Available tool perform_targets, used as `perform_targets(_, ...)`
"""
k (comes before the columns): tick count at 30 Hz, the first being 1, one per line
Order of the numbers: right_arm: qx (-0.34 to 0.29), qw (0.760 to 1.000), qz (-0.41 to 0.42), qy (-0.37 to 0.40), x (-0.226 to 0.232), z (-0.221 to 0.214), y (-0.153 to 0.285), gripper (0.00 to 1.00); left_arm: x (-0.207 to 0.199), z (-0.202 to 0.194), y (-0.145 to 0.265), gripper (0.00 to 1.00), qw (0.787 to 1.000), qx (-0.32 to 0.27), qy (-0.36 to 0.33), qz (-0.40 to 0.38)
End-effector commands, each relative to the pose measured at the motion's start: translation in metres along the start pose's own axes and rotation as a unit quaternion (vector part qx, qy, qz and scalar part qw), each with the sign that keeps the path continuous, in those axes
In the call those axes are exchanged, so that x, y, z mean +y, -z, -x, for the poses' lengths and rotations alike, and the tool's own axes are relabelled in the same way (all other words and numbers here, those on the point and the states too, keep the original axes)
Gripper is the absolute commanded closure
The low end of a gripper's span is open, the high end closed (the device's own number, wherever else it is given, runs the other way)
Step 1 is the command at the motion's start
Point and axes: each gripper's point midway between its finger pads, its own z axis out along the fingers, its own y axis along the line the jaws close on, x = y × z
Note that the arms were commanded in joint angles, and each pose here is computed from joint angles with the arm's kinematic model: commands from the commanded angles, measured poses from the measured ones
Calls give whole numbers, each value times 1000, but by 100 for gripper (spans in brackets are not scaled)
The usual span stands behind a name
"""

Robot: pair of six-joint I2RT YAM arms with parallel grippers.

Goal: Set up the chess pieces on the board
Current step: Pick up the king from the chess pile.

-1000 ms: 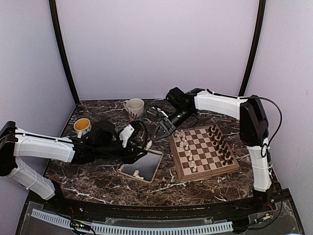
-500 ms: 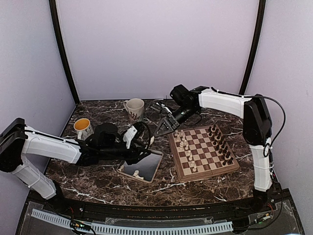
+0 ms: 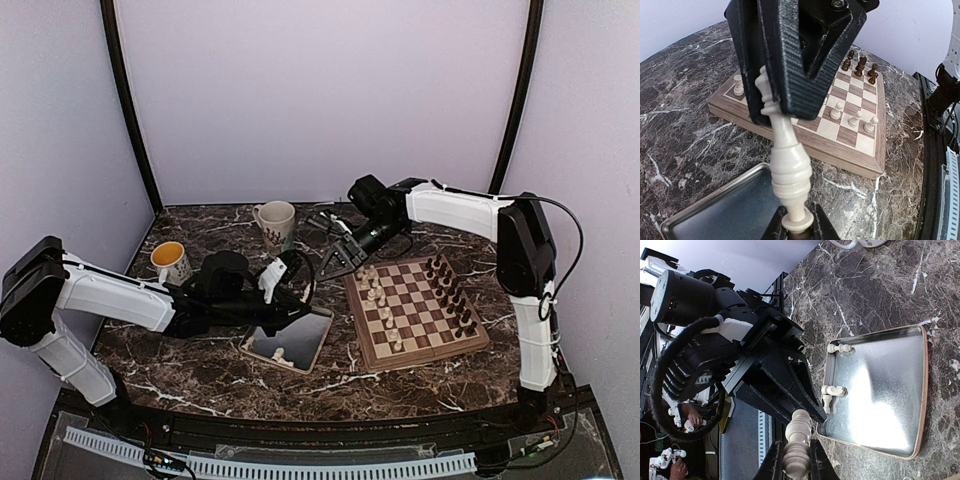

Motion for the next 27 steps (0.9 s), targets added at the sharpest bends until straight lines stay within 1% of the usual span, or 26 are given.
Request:
perform_targets(1, -11, 999, -4, 33, 18, 7, 9, 91, -5, 21, 1, 86, 1000, -25, 0, -11)
perform_targets(5, -13, 999, -18, 43, 19, 9, 15, 91, -5, 18, 3, 89, 1000, -17, 3, -10)
perform_targets(8, -15, 999, -19, 45, 20, 9, 16, 91, -6, 17, 5, 86, 1000, -17, 3, -10)
perform_targets(10, -14, 999, -20, 45, 19, 8, 16, 91, -7, 19, 5, 86, 1000, -18, 1, -14)
perform_targets(14, -13, 998, -25, 47, 18, 7, 17, 91, -12, 22, 3, 89, 999, -20, -2, -28)
perform_targets(18, -22, 997, -48, 59, 17, 16, 30, 91, -13, 16, 0, 90, 999, -8, 3, -35)
perform_targets(21, -39, 995, -60, 65, 19, 22, 48, 91, -8, 4, 1, 90, 1000, 13, 12, -22)
perform_targets(24, -50, 991, -99, 70, 10, 22, 71, 91, -3, -9, 6, 90, 999, 31, 22, -4)
perform_targets(27, -40, 981, -169, 88, -6, 11, 88, 91, 0, -19, 12, 89, 999, 45, 30, 9)
